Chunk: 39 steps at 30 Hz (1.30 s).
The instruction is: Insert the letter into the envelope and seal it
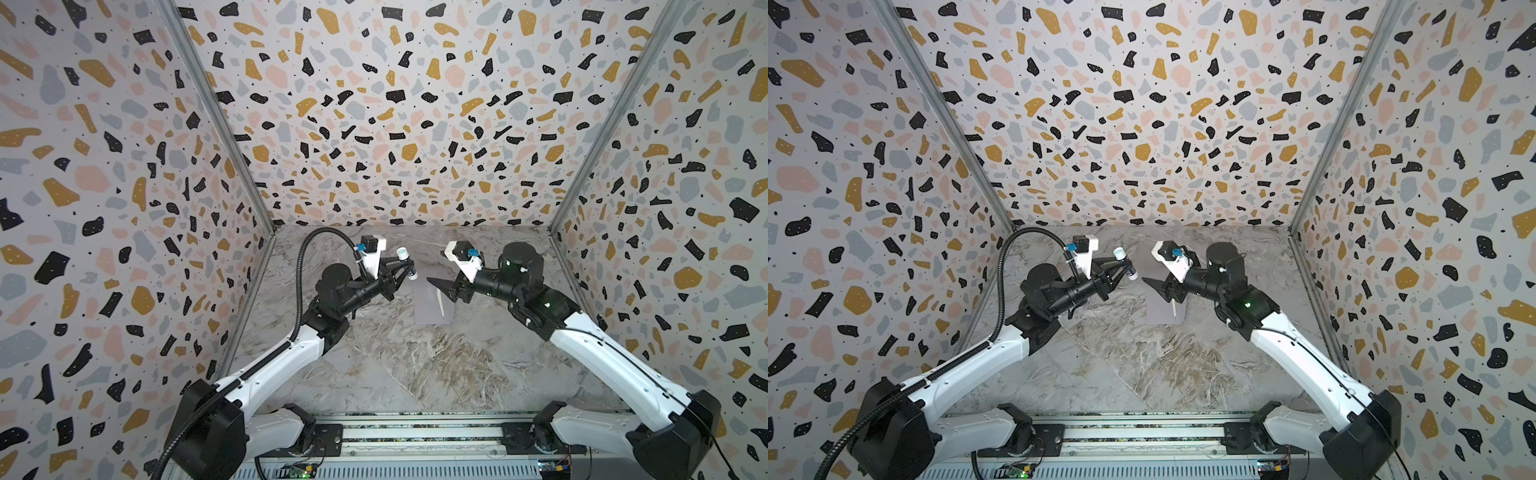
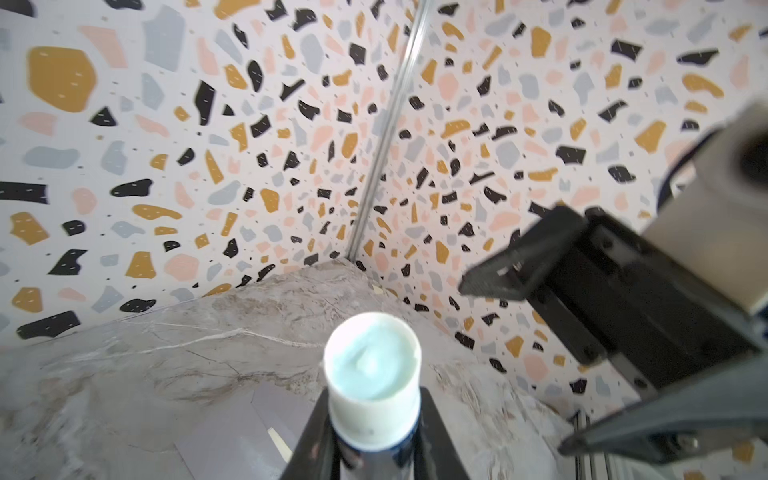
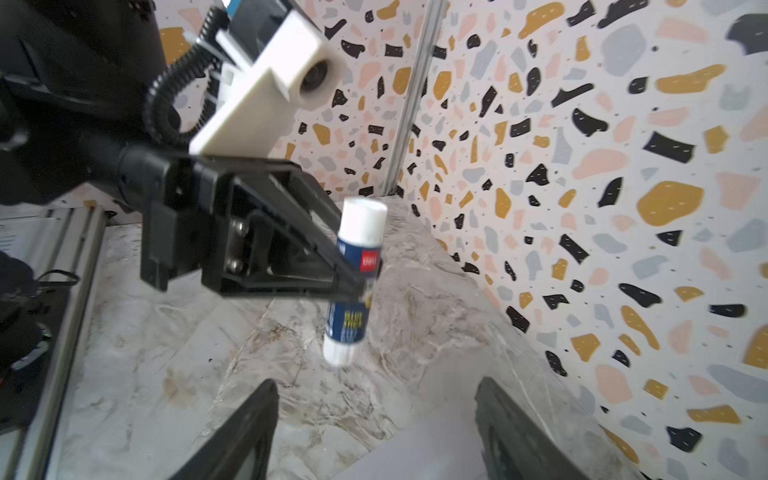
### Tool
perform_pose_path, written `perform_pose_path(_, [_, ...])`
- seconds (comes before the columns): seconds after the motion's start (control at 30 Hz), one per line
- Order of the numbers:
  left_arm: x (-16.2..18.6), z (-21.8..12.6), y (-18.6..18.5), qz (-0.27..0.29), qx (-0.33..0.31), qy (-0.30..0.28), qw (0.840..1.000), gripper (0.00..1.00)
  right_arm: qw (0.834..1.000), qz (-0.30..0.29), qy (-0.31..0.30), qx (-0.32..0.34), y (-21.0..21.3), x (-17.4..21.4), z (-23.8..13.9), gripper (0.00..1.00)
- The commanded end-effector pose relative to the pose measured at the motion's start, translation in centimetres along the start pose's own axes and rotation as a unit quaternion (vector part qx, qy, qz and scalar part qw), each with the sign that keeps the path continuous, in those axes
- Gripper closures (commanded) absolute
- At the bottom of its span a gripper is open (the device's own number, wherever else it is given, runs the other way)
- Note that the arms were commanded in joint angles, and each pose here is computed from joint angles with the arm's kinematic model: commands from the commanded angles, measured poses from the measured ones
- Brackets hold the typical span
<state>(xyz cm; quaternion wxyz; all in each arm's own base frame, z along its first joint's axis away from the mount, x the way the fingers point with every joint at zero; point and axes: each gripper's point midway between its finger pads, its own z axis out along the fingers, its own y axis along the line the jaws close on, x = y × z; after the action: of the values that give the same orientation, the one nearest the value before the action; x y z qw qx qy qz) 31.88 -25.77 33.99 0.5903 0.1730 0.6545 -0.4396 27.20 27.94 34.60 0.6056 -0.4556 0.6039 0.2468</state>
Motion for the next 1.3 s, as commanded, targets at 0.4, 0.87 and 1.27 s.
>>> perform_pose_path(0.4, [-4.6,-0.6,1.3,-0.232,-0.036,-0.107,0.966,1.00,0.971,-0.081,-0.163,0.153,0.2,-2.0,1.6,0.23])
perform_pose_path(0.87, [-3.9,-0.3,1.1,-0.257,-0.027,-0.095,0.961,1.00,0.972,-0.064,-0.184,0.133,0.4,-1.9,4.6,0.32])
perform_pose_path(1.27, [-3.6,-0.2,0.9,-0.259,-0.021,-0.087,0.962,1.00,0.973,-0.068,-0.185,0.121,0.3,-2.4,6.7,0.45])
